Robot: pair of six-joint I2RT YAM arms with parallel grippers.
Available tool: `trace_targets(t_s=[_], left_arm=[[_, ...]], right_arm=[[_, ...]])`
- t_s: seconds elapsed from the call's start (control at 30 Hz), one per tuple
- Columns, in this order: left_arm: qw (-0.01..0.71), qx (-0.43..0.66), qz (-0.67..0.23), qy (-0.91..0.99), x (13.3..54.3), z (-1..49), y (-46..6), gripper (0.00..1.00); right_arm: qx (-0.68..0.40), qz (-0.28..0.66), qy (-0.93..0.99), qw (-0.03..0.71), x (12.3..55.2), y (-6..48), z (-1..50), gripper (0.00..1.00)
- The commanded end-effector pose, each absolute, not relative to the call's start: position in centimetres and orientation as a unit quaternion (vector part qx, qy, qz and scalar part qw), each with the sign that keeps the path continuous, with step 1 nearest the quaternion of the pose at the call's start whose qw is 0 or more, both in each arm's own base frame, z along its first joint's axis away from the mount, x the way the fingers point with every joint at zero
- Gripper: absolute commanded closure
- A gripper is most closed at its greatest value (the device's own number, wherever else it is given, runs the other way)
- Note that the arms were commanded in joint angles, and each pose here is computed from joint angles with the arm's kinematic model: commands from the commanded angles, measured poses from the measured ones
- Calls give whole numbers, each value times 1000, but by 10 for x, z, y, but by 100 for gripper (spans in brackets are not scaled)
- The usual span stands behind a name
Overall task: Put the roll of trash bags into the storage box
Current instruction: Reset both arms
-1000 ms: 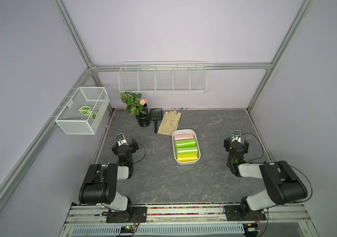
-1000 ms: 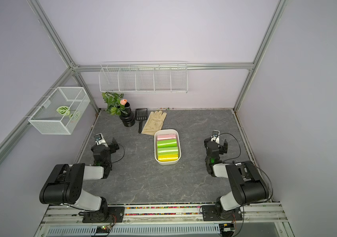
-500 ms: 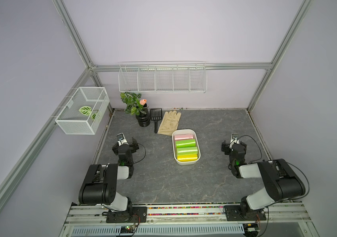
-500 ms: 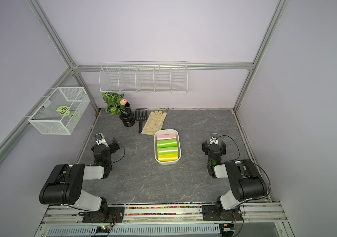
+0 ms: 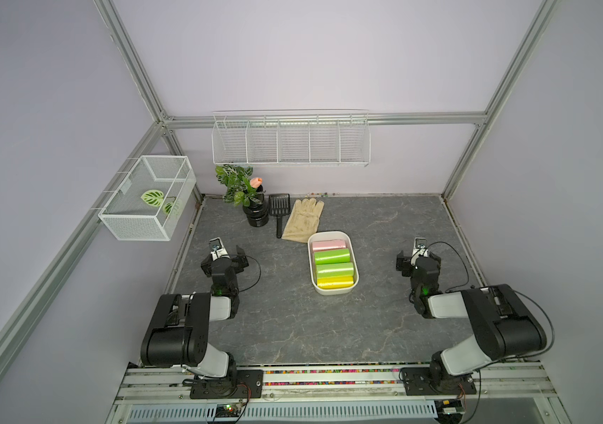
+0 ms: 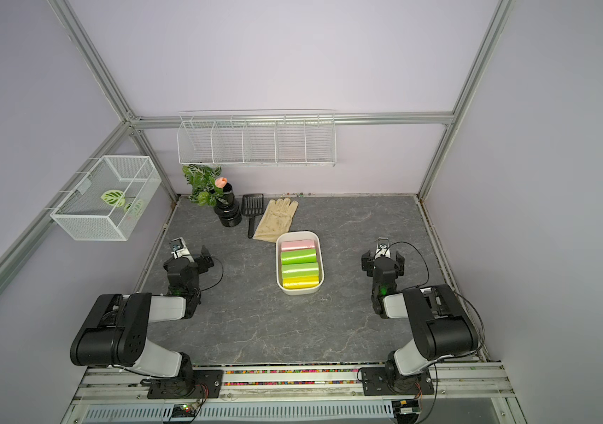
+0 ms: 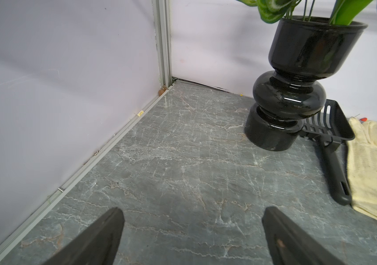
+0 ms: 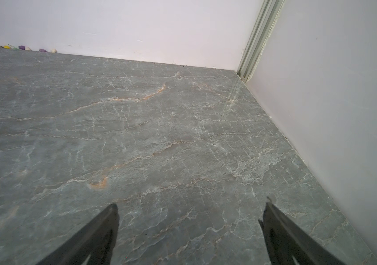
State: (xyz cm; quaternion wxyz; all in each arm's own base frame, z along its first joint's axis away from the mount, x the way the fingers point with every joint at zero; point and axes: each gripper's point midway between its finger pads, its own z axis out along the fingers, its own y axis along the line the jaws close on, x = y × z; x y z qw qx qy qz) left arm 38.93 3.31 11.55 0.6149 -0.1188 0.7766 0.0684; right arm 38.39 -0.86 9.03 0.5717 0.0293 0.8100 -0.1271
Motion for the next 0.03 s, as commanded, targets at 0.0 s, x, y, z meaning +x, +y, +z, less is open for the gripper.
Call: trace_targets(t_s=[0.0], left_arm=[[620,-123,67,772,392,122,35,0]], right_arm=[[36,-122,805,579,388,-9,96,2]])
